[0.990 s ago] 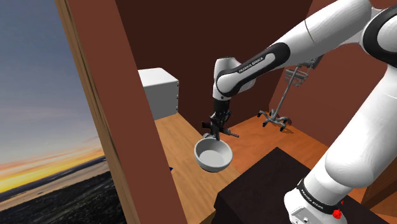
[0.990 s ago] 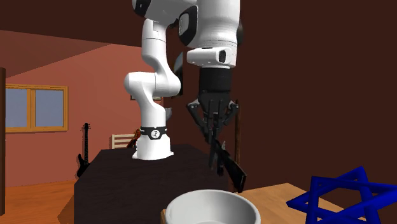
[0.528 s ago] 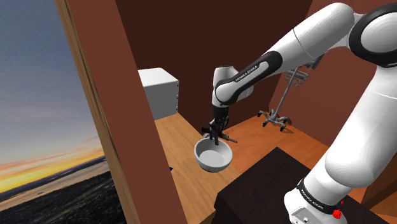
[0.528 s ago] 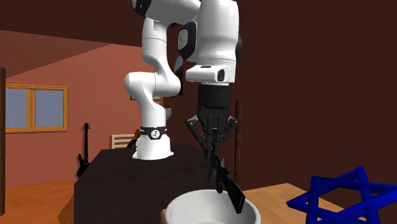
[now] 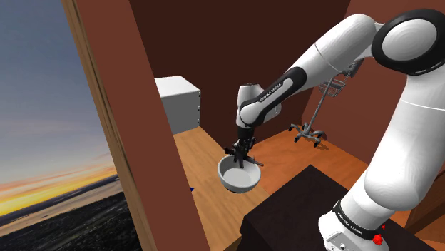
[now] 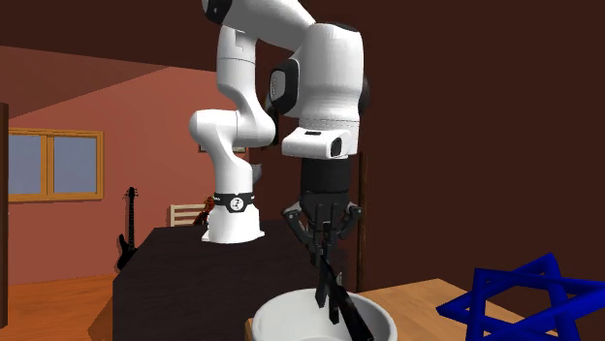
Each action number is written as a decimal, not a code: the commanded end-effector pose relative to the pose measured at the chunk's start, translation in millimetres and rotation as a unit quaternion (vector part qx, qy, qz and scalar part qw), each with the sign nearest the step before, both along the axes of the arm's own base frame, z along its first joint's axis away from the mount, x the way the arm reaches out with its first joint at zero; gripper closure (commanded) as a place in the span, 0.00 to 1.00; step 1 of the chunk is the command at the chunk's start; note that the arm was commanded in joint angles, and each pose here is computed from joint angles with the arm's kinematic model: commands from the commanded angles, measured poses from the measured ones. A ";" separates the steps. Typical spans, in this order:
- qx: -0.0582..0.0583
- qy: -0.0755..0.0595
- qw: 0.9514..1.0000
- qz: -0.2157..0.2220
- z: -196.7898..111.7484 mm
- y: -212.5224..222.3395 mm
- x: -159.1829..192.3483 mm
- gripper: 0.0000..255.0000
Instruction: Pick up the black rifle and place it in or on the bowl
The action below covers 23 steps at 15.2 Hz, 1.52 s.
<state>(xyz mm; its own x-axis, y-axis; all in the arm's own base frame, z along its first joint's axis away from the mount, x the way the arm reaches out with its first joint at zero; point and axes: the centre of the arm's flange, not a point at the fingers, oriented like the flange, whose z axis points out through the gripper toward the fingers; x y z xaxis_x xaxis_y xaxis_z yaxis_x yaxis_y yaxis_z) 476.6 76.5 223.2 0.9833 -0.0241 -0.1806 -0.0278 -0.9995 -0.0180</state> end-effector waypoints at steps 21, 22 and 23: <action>0.000 0.000 1.000 0.000 34.6 0.2 8.9 0.00; 0.000 0.000 1.000 0.000 34.6 0.2 8.9 0.00; 0.000 0.000 1.000 0.000 34.6 0.2 8.9 0.00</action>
<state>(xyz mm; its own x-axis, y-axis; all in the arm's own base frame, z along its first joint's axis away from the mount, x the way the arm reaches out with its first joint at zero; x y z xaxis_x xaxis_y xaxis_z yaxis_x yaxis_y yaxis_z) 485.4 76.5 257.3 0.9834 -0.0243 -0.1797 -0.0280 -0.9994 -0.0181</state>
